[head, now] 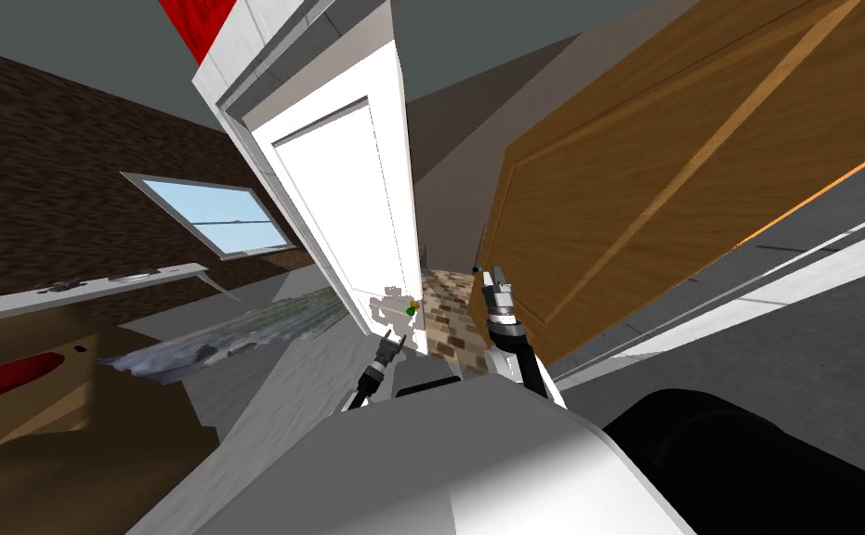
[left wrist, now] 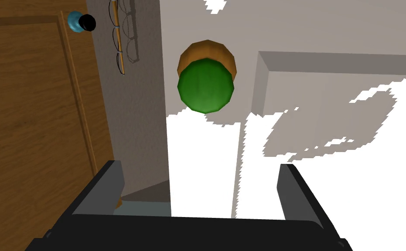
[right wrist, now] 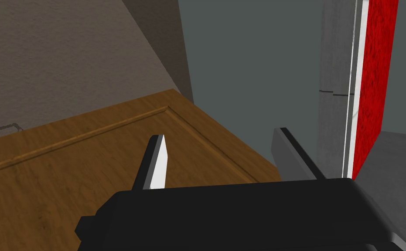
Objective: Push the door open
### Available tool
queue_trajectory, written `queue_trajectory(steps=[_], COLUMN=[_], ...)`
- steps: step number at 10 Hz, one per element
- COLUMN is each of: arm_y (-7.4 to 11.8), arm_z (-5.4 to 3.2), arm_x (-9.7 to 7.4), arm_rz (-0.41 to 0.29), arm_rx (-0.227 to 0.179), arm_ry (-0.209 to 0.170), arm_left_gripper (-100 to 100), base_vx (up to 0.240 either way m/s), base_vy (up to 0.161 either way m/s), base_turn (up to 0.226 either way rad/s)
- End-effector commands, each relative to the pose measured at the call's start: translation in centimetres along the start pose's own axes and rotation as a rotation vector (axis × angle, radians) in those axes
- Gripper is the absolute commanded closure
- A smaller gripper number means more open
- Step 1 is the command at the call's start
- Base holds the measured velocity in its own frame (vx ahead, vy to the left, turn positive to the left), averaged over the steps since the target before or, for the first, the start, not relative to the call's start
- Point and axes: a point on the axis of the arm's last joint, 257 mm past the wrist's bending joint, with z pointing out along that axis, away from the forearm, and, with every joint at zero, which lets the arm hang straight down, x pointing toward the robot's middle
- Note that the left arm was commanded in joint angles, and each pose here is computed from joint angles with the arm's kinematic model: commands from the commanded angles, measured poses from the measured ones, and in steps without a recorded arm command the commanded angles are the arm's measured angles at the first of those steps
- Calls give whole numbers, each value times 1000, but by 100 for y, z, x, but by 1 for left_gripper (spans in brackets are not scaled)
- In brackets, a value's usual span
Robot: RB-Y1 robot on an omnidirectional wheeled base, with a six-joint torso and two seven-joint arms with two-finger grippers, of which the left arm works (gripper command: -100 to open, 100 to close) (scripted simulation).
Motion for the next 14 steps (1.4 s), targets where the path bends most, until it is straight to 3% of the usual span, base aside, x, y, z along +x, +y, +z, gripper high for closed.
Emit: queue_trajectory(steps=[1,9,10,14], arm_y=[-10,-52,-52,-52], arm_z=[2,12,12,12], arm_x=[11,56,56,56], arm_rz=[0,-2,-2,-2], arm_rx=[-4,-20,-20,-20], arm_ry=[1,4,4,4], arm_left_gripper=[-100,-100,100,100], base_vx=[129,170,-7,-7], base_vy=[-54,-74,6,8], base_turn=[-39,-21,6,-9])
